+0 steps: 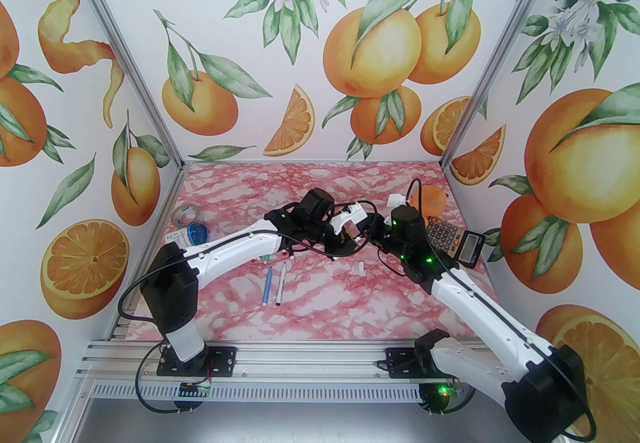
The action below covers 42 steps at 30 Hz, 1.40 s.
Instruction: Open the pen caps
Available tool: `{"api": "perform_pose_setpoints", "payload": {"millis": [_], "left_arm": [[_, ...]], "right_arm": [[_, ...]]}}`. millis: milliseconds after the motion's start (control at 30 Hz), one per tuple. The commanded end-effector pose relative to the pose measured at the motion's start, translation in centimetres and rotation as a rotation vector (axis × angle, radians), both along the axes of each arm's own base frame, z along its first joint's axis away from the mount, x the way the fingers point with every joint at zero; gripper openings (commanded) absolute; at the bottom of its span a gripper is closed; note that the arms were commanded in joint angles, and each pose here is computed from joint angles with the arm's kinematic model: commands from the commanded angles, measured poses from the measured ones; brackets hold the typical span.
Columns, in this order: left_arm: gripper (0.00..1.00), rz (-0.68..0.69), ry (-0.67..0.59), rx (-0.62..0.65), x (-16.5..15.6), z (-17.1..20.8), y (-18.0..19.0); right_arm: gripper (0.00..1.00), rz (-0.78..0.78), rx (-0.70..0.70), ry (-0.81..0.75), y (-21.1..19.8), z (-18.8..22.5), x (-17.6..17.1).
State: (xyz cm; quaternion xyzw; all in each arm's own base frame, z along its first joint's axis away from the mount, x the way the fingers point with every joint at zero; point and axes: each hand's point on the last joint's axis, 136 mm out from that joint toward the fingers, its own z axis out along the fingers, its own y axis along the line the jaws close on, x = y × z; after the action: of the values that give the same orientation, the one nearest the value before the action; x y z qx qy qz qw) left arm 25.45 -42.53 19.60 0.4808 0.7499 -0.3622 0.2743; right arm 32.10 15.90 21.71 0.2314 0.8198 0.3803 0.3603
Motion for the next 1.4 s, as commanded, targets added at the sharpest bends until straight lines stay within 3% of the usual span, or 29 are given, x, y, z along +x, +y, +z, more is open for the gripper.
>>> {"api": "perform_pose_setpoints", "payload": {"millis": [0, 100, 333, 733, 1100, 1367], "left_arm": [[0.09, 0.015, 0.036, 0.122, -0.2, -2.2, 2.3], [0.09, -0.039, 0.074, 0.089, -1.2, -1.8, 1.8], [0.09, -0.185, 0.202, -0.036, -3.8, 0.5, 1.1], [0.06, -0.207, 0.275, -0.078, -3.6, 1.4, 1.5], [0.07, -0.116, 0.220, -0.039, -1.9, 0.5, 1.7], [0.07, -0.038, 0.048, -0.043, -0.3, 3.5, 3.6]], "right_arm": [[0.06, -0.190, -0.012, -0.076, -4.1, 2.8, 1.8], [0.06, -0.184, -0.006, -0.106, -4.4, 3.6, 1.9], [0.07, 0.014, 0.028, -0.292, -2.5, 7.1, 2.0], [0.08, 0.152, 0.059, -0.434, -1.9, 9.5, 2.0], [0.08, -0.050, 0.079, -0.440, -4.9, 9.7, 3.1], [0.11, 0.008, -0.145, -0.250, -5.4, 4.7, 1.5]]}}
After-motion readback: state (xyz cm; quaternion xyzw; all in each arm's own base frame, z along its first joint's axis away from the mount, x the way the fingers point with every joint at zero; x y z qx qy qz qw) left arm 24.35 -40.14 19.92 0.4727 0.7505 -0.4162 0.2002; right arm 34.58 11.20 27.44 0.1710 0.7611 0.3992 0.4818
